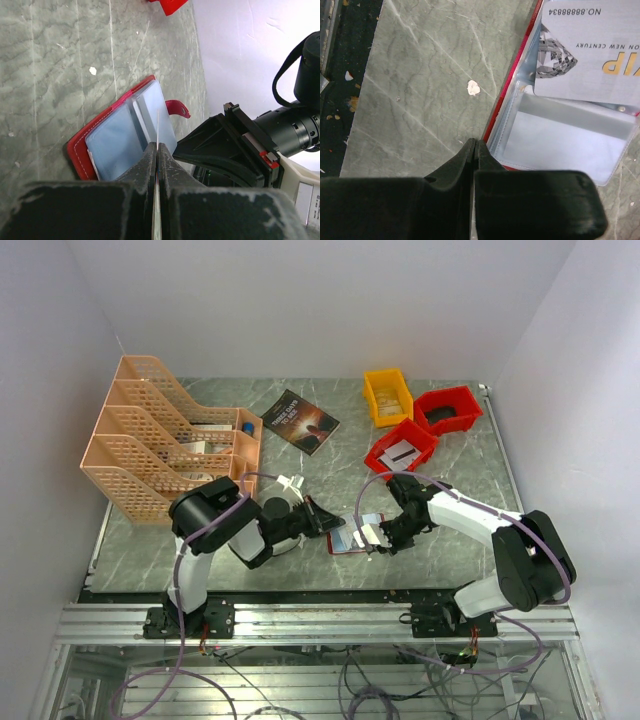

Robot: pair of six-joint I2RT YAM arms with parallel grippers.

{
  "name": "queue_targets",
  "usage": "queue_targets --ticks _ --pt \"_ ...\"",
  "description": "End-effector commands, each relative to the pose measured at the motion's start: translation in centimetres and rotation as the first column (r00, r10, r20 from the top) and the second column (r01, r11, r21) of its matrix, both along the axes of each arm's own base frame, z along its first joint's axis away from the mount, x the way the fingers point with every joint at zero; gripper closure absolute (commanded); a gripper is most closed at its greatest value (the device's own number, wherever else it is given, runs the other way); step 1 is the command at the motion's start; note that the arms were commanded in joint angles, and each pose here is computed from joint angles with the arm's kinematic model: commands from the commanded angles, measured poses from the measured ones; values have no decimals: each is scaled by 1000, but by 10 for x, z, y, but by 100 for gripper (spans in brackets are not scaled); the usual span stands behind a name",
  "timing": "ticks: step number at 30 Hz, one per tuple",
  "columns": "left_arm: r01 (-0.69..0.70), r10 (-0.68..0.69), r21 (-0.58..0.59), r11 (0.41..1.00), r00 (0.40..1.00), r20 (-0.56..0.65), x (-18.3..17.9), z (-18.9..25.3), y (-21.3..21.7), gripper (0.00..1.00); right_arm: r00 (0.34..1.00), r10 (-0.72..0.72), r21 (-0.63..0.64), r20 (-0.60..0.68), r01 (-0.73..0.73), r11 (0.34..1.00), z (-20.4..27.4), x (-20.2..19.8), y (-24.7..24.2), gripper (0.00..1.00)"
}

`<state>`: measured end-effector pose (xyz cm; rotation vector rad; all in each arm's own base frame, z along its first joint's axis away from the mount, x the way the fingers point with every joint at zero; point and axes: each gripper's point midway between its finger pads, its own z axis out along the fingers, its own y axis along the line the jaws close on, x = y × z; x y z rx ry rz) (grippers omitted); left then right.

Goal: Put the credit cards into the card holder
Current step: Insert the credit card into the card holder.

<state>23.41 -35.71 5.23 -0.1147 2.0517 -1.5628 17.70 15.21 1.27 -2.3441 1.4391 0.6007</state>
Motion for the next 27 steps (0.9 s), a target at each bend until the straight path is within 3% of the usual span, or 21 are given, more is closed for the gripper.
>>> queue_targets --ticks 1,27 --pt "30 -18 -122 992 995 95 8 34 -11 93 1000 0 -38 4 0 999 -7 2 -5 100" --pt "-15 17 -75 997 999 28 3 17 3 93 1000 3 -38 1 -3 999 -6 1 -5 100"
